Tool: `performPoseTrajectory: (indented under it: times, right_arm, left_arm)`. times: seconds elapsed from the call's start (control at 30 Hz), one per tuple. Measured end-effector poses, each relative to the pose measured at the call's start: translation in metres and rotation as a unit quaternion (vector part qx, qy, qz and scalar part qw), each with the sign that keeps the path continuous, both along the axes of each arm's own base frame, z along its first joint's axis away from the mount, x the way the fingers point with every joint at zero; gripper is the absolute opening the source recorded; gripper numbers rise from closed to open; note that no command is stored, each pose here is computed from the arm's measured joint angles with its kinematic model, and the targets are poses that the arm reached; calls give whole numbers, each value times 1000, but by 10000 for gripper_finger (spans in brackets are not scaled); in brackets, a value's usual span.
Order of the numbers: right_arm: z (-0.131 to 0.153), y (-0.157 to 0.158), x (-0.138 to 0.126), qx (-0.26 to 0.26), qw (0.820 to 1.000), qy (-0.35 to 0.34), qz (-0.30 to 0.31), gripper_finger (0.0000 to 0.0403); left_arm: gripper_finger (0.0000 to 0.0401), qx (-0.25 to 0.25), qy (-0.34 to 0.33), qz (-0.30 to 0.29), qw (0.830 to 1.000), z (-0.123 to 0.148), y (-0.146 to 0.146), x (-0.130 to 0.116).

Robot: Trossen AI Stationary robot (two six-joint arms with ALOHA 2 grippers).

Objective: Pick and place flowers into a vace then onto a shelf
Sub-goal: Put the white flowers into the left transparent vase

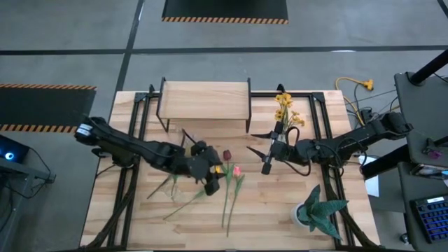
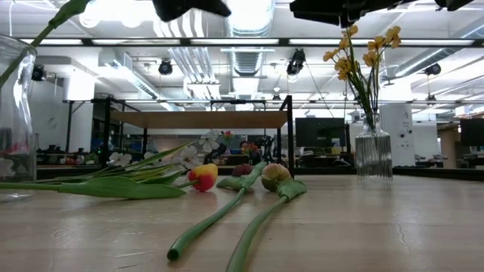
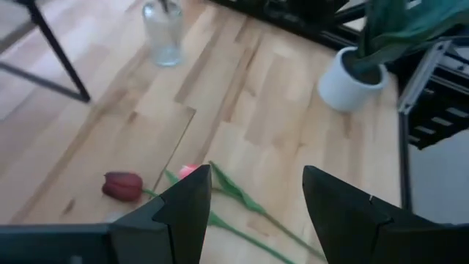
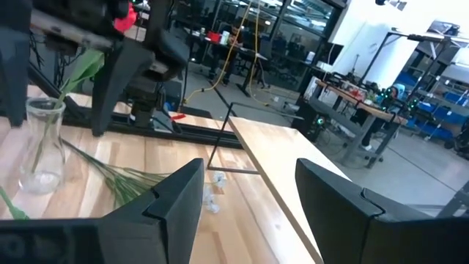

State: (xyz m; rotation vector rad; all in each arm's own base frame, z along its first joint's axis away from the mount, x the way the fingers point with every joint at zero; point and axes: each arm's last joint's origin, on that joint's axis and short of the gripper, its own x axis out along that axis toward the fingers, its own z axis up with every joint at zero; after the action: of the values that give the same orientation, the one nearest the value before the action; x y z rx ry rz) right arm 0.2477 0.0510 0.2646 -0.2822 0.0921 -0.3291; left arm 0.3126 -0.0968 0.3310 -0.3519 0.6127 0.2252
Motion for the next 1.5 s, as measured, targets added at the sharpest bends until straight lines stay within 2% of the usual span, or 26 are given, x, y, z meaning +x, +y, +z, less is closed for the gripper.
performPoseTrajectory:
  times: [0.37,0.57,0.77,0.93,1.07,1.3,1.5]
  right_arm:
    - [0,0,-1,-1,1000,4,0,207]
    - [0,0,-1,-2,1000,6,0,207]
    - [0,0,-1,-2,1000,6,0,207]
    - [0,0,-1,3,1000,5,0,207]
    - [0,0,-1,7,1000,4,0,207]
    - [-1,0,-1,6,1000,8,-1,207]
    - [-1,0,-1,6,1000,8,-1,207]
  left_arm:
    - [198,-1,11,14,1000,-40,3,0]
    - [198,28,31,3,999,-50,8,-1]
    - [198,60,61,11,996,-54,28,0]
    - [198,61,76,53,994,-58,56,3]
    - [198,42,59,64,995,-44,71,8]
    - [198,36,23,10,999,-16,63,13]
    - [198,51,52,1,997,22,61,4]
